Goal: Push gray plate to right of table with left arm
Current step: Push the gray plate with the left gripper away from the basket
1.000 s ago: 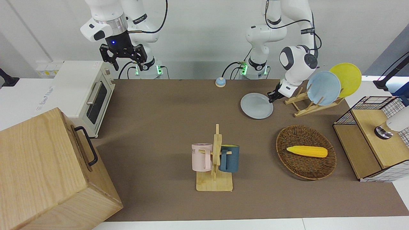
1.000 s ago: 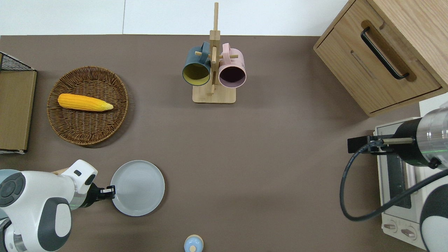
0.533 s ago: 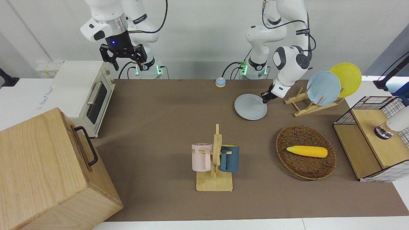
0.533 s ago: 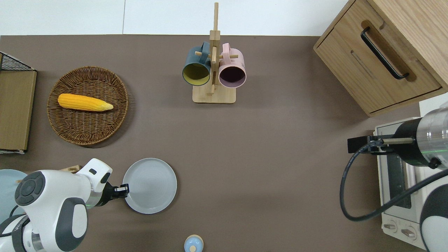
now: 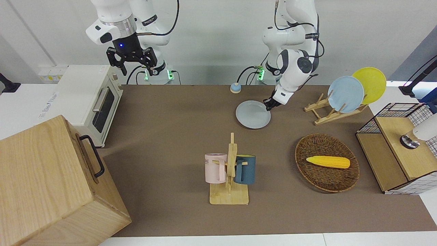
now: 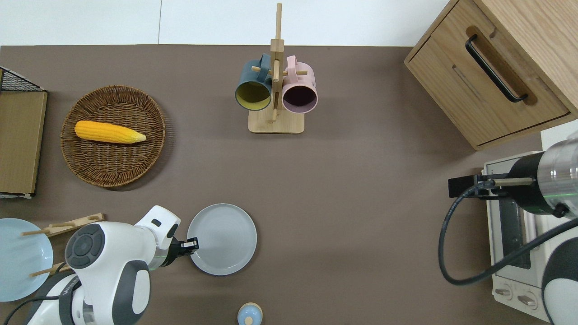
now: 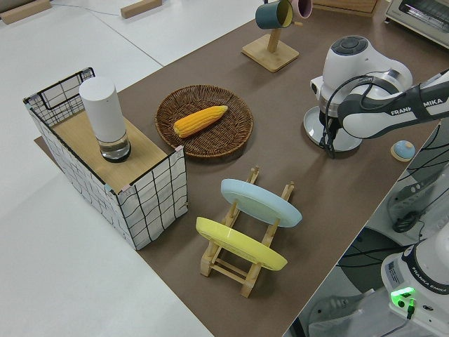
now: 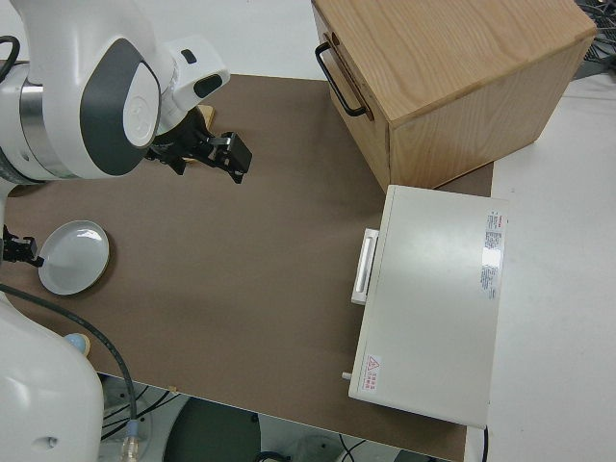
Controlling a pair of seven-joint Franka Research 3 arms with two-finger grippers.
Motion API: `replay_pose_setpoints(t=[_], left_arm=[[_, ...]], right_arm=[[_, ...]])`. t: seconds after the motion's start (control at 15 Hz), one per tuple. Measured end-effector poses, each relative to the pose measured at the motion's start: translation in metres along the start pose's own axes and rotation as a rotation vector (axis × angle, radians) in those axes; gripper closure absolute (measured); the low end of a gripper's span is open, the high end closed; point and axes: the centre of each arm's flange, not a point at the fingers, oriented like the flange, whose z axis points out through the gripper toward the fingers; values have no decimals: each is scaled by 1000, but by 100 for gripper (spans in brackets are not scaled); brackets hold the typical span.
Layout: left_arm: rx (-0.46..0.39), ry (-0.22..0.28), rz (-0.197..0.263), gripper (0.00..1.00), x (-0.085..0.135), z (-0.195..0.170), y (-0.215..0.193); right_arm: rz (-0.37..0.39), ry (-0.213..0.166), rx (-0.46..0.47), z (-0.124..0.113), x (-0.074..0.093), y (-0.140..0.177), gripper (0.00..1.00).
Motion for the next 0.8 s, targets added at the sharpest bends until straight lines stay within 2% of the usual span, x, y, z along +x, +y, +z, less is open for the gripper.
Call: replay_pose_setpoints(t=[0.2,0.8], left_arm=[[2,16,-17,98,-12,6,28],[-70,42,-68,98,-45,26,106]], right_arm=[[0,0,0,0,0,0,0],[0,0,0,0,0,0,0]])
